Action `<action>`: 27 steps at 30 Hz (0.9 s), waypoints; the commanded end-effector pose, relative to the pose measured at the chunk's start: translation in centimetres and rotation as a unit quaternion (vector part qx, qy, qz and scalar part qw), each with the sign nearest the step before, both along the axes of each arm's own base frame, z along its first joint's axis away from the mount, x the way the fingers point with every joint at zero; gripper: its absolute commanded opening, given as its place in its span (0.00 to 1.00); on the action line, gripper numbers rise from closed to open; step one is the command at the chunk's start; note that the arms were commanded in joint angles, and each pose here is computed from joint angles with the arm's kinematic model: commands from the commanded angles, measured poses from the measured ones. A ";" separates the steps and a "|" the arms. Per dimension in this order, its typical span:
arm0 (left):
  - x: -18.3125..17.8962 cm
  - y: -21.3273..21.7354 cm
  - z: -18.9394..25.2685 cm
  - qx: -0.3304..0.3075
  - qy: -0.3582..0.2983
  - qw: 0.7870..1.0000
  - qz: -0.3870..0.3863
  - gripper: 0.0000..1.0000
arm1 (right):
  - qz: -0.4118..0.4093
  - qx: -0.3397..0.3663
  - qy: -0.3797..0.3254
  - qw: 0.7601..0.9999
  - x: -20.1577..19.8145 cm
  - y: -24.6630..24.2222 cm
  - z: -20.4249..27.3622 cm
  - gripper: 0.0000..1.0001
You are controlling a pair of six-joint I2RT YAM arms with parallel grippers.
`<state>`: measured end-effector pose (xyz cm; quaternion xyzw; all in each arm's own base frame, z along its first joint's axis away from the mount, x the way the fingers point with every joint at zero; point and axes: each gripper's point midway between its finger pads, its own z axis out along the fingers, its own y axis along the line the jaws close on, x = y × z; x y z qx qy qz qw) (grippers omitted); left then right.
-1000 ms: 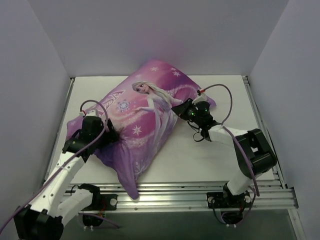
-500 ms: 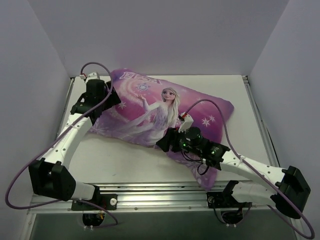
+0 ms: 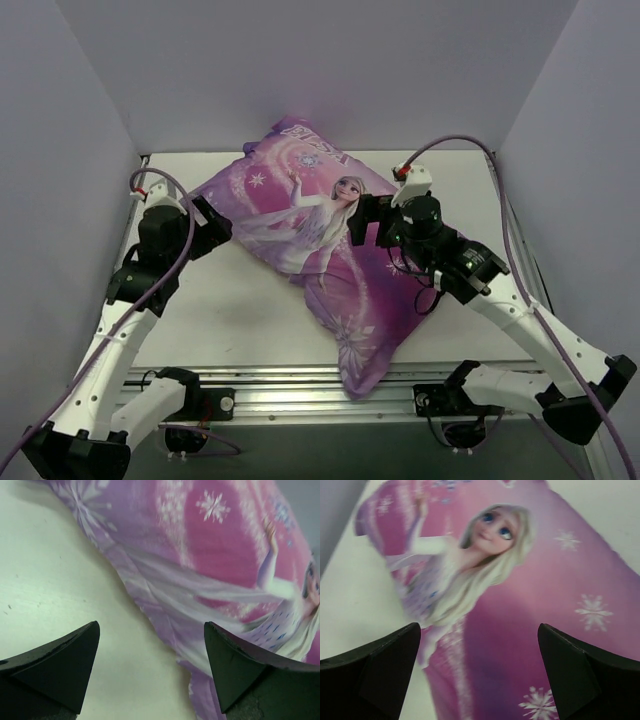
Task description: Remove the pillowcase from the pillow
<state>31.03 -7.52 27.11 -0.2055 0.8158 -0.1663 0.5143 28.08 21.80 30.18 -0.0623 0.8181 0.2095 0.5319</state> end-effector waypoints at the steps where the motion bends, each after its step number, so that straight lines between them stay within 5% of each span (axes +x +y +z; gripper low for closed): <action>1: -1.4 -3.1 -3.8 -0.059 0.061 0.995 -0.055 0.94 | -0.075 -0.094 0.059 0.991 3.2 -4.9 -4.8 0.98; 4: -2.0 -4.0 -4.9 -0.074 0.079 0.991 -0.072 0.94 | -0.041 -0.112 0.098 0.988 3.6 -3.5 -8.6 0.96; 10: -2.8 -3.7 -5.9 -0.073 0.088 0.991 -0.066 0.94 | 0.113 -0.104 0.182 0.971 -2.2 4.9 -14.6 0.86; 17: -3.5 -3.5 -5.6 -0.073 0.086 0.992 -0.065 0.94 | 0.193 -0.109 0.148 0.964 -8.4 11.0 -11.7 0.86; 27: -2.7 -4.0 -5.7 -0.074 0.088 0.991 -0.074 0.94 | 0.010 -0.075 0.085 0.994 0.6 1.5 -4.6 1.00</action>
